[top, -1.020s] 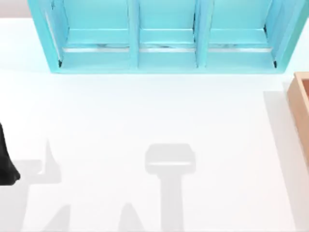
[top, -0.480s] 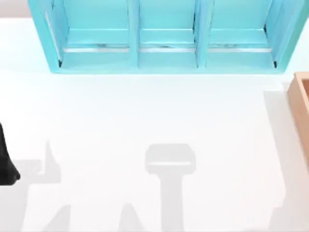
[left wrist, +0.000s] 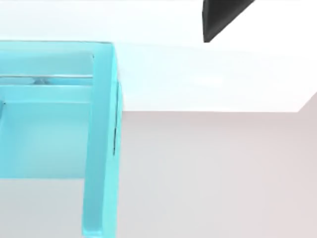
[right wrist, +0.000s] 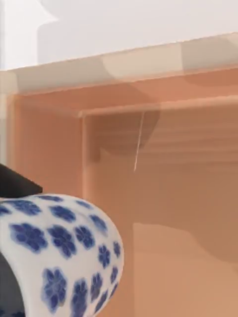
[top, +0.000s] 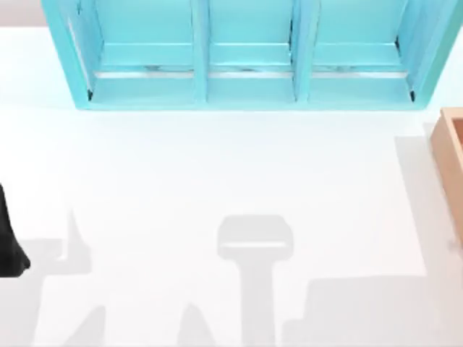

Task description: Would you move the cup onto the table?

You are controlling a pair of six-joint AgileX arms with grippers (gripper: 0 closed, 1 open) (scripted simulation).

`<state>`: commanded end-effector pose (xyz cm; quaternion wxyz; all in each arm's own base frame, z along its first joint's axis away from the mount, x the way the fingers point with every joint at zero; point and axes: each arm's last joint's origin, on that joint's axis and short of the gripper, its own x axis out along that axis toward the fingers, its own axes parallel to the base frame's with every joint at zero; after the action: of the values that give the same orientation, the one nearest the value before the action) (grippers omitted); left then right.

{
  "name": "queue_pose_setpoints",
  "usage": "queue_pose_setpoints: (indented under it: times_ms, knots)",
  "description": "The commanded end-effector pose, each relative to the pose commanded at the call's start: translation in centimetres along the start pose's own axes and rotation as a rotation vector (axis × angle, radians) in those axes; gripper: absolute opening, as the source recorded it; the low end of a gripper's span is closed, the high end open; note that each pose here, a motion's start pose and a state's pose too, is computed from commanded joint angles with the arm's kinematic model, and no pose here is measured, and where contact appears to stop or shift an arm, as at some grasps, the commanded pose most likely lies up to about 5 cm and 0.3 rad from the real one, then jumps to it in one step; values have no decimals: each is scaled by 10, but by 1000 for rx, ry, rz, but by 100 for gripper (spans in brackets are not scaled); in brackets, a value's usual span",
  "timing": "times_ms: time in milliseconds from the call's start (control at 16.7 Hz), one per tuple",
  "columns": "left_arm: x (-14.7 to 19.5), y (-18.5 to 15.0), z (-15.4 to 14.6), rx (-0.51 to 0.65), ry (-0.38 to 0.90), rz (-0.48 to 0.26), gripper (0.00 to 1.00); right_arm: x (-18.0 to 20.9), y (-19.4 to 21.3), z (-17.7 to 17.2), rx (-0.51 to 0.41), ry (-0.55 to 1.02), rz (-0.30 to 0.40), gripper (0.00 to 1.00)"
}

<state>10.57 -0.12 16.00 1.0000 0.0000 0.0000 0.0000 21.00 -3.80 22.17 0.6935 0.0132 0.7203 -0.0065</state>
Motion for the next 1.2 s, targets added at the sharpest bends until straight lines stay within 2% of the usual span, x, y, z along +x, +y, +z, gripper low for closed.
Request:
queue_pose_setpoints:
  times_ms: [240,540,780,960,1200]
  knots:
    - [0,0,0,0,0,0,100,-27,23,-11,-8,-36,-8,0]
    - [0,0,0,0,0,0,100,-26,23,-10,-3,-33,-6,0]
    - [0,0,0,0,0,0,100,-36,46,9,-6,-60,-5,0]
    - [0,0,0,0,0,0,100,-46,97,31,-10,-83,2,0]
    - [0,0,0,0,0,0,100,-49,201,35,-31,-86,15,0]
